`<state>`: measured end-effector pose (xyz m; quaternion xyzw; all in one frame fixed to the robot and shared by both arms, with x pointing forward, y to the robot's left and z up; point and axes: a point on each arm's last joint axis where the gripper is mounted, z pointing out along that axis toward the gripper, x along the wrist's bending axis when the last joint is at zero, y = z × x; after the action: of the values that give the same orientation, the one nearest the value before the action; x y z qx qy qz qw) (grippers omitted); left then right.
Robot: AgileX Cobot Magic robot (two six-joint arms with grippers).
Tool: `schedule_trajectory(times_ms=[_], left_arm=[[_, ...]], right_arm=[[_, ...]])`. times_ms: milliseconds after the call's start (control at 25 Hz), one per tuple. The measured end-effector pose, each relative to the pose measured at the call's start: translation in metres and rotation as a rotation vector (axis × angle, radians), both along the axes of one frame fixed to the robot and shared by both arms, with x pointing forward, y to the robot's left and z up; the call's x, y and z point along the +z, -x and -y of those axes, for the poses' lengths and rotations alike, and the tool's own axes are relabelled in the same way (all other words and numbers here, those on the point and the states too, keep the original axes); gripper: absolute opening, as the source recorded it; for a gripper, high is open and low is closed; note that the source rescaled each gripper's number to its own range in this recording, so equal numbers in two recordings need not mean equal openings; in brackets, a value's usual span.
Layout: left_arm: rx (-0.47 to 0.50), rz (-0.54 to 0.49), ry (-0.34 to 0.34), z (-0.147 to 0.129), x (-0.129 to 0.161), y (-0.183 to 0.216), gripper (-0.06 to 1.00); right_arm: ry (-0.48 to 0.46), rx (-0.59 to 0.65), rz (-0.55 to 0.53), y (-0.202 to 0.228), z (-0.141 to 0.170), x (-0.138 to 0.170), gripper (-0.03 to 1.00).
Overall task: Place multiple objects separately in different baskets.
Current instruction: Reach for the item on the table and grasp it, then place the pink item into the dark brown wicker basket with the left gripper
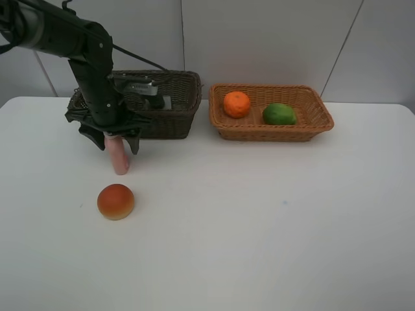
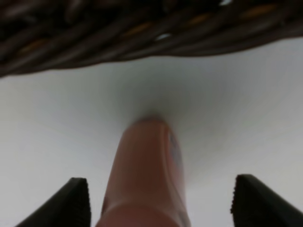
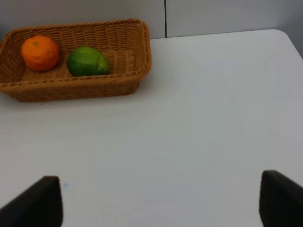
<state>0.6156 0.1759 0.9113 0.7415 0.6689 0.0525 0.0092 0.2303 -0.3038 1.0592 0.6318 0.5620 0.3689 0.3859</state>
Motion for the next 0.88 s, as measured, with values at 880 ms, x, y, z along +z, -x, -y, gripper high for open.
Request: schedule_trajectory(times_ms=[880], left_arm=[[0.0,-0.024,-0.013,-0.0012,-0.0001,0.0021,0.43]], right_arm=[[0.0,0.0,0.0,0.0,0.0,0.0,0.84]])
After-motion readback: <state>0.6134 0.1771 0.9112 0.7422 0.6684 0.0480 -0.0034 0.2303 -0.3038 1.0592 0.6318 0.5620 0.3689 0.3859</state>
